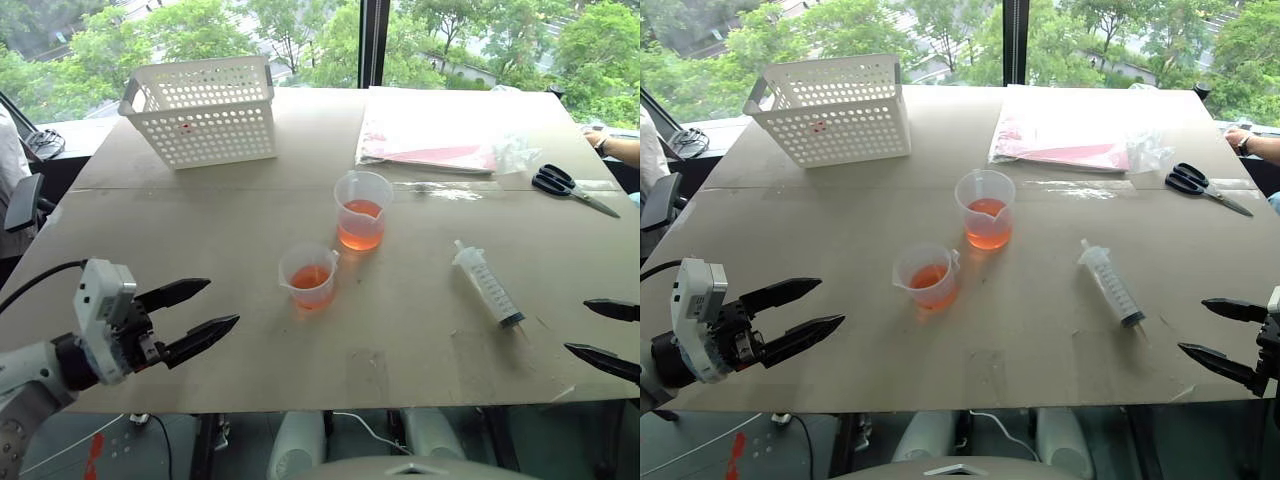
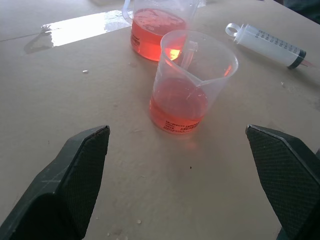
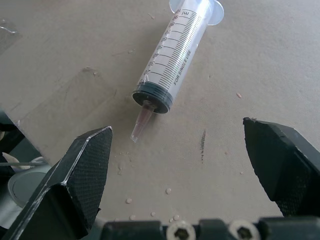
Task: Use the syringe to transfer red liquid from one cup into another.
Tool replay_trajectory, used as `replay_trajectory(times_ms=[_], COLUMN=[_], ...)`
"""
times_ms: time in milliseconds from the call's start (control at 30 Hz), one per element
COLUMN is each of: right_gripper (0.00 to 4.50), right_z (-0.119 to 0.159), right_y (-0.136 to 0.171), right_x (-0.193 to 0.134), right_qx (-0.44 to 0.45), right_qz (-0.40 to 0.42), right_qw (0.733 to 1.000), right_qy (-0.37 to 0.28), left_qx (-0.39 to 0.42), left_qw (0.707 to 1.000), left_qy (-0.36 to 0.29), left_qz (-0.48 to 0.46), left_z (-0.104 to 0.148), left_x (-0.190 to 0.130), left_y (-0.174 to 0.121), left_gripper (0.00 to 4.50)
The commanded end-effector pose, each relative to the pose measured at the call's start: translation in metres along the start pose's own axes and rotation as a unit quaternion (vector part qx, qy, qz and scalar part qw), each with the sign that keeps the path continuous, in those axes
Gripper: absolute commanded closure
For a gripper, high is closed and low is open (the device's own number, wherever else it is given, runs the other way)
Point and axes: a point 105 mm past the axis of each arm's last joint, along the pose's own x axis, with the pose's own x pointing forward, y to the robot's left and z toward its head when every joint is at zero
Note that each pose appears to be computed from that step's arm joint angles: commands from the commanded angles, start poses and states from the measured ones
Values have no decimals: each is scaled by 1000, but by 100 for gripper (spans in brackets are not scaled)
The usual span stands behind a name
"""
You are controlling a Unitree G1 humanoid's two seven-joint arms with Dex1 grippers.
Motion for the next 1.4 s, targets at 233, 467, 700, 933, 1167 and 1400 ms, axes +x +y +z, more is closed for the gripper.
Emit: replay_trajectory(times_ms=[233,467,700,933,1167,1400], right_gripper=[0,0,0,0,0,0], right_z=[77,79,90,101,93,85], right_y=[-2,1,-16,-21,-20,-16], right_x=[42,62,90,122,132,148], right_qx=[-63,9,114,166,190,216], right_qz=[-25,-11,-77,-86,-85,-82], right_qw=[997,996,981,972,961,952], right_qy=[-40,86,140,140,180,203], left_qx=[19,89,106,95,85,80], left_qw=[988,974,966,968,970,972], left_qy=[-114,-77,-83,-83,-90,-94], left_qz=[-102,-193,-219,-218,-209,-198], left_z=[64,71,77,75,75,74], left_x=[32,46,57,61,61,61], left_y=[-38,-73,-79,-81,-85,-90], left_gripper=[5,5,5,5,5,5])
